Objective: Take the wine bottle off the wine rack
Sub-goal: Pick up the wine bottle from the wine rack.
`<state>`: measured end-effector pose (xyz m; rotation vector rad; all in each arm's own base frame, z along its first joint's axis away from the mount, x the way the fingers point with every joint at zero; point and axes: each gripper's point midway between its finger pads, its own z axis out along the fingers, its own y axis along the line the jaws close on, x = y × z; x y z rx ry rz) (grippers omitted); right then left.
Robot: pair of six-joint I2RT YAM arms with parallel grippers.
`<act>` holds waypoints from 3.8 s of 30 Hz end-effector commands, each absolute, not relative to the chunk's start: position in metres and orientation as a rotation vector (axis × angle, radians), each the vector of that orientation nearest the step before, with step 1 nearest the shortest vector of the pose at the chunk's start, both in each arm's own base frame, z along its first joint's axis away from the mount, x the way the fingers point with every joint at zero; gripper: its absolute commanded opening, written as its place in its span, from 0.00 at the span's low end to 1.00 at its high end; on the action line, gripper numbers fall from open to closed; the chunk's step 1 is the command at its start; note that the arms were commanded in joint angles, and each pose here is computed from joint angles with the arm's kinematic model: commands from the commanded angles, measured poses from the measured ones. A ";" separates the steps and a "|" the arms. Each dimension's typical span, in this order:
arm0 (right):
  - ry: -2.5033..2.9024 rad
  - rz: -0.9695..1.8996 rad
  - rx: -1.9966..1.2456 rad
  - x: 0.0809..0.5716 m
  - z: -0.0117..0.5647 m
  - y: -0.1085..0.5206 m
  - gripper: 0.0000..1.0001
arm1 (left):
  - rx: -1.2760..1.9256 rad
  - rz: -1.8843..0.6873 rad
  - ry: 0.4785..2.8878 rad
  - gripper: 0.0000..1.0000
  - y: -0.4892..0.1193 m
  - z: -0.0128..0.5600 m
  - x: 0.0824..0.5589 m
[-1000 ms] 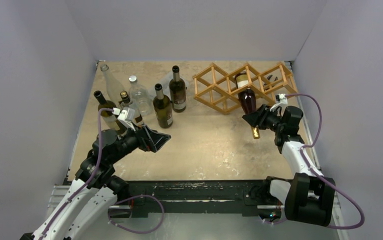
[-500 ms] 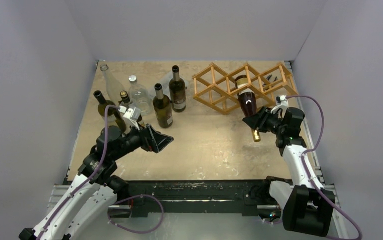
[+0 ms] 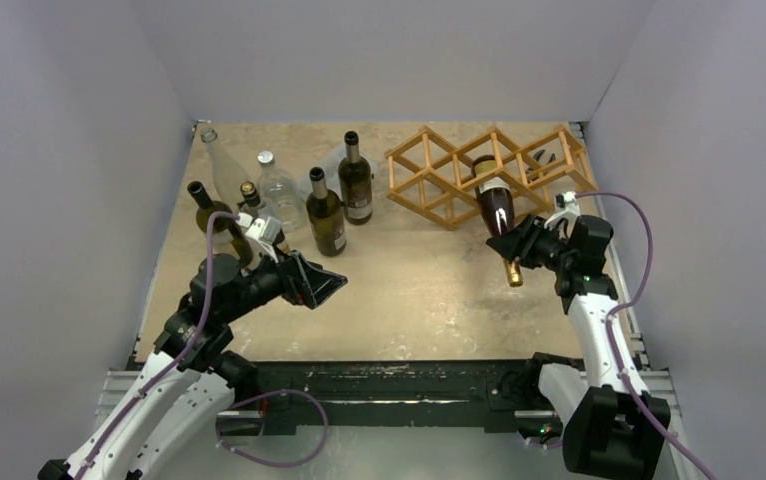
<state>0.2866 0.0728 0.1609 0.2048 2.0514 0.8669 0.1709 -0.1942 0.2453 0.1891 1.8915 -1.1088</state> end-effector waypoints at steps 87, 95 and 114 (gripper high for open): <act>1.627 0.599 -0.454 0.283 0.268 0.079 0.00 | 1.368 -0.527 1.432 0.57 -0.359 0.240 0.398; 1.631 0.601 -0.446 0.284 0.268 0.078 0.00 | 1.370 -0.509 1.461 0.45 -0.359 0.229 0.406; 1.640 0.605 -0.440 0.283 0.269 0.077 0.00 | 1.341 -0.510 1.479 0.00 -0.358 0.223 0.405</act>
